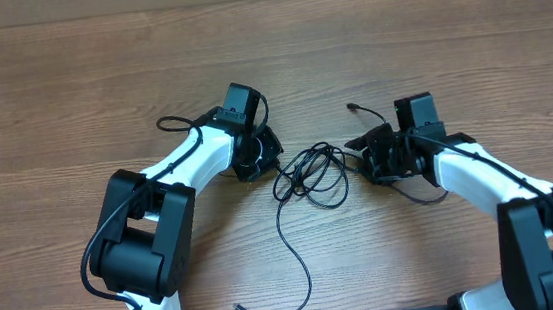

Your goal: Untangle cables

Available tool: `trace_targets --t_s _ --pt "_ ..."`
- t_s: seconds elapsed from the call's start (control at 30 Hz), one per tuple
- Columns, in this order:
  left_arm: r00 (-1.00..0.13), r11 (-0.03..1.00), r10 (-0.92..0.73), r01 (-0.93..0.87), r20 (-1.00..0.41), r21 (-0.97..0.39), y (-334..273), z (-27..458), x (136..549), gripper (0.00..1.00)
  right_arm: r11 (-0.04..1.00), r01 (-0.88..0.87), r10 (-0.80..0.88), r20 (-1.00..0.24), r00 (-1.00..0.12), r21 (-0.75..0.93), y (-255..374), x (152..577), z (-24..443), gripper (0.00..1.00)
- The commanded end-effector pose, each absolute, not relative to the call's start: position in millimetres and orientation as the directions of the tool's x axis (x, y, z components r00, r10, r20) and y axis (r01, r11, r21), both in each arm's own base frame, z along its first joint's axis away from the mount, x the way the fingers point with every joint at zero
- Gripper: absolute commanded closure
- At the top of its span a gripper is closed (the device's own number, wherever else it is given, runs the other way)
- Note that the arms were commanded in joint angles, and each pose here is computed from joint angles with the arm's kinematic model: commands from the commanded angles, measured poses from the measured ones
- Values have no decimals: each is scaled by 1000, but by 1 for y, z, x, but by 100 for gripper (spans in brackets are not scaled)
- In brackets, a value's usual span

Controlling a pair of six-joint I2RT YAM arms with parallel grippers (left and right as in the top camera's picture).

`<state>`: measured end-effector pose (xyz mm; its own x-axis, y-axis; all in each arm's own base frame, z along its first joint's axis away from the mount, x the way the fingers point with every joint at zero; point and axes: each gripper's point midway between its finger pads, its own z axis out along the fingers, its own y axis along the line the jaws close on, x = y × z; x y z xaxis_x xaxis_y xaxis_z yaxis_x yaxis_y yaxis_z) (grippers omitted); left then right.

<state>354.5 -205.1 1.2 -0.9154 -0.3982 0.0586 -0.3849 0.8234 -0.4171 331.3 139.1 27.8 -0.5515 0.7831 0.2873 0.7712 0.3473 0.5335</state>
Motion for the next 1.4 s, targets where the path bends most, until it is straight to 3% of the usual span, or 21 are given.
trace_targets --t_s 0.0,0.13,0.2,0.27,0.4,0.7,0.93,1.13,1.27,1.37 --pt "-915 857 -399 -396 62 -329 -188 -24 343 96 294 820 817 317 -482 491 145 333 13 51" --pt "-914 862 -404 -397 48 -315 -184 -25 344 96 287 823 825 311 -473 489 152 338 1 52" --pt "-913 862 -404 -398 50 -312 -184 -25 344 96 297 817 826 296 -479 494 154 341 -3 66" --pt "-919 869 -391 -386 49 -309 -183 -25 343 96 339 798 830 242 -503 498 150 342 -7 96" --pt "-919 874 -392 -388 48 -291 -169 -16 342 96 506 657 752 88 -653 559 146 352 -1 96" --pt "-796 838 -545 -521 -263 -162 -67 72 363 96 614 435 662 -130 -738 658 140 366 63 96" --pt "-620 734 -669 -637 -410 -235 5 142 361 96 662 525 735 -324 -596 536 78 348 102 96" --pt "-466 593 -781 -762 -416 -259 73 161 339 96 638 648 759 -486 -434 417 13 322 130 96" --pt "-412 513 -847 -801 -337 -308 95 157 328 96 636 639 760 -494 -422 432 5 319 140 96" --pt "-434 522 -848 -779 -303 -346 93 158 329 96 640 605 767 -446 -462 473 19 321 138 96"
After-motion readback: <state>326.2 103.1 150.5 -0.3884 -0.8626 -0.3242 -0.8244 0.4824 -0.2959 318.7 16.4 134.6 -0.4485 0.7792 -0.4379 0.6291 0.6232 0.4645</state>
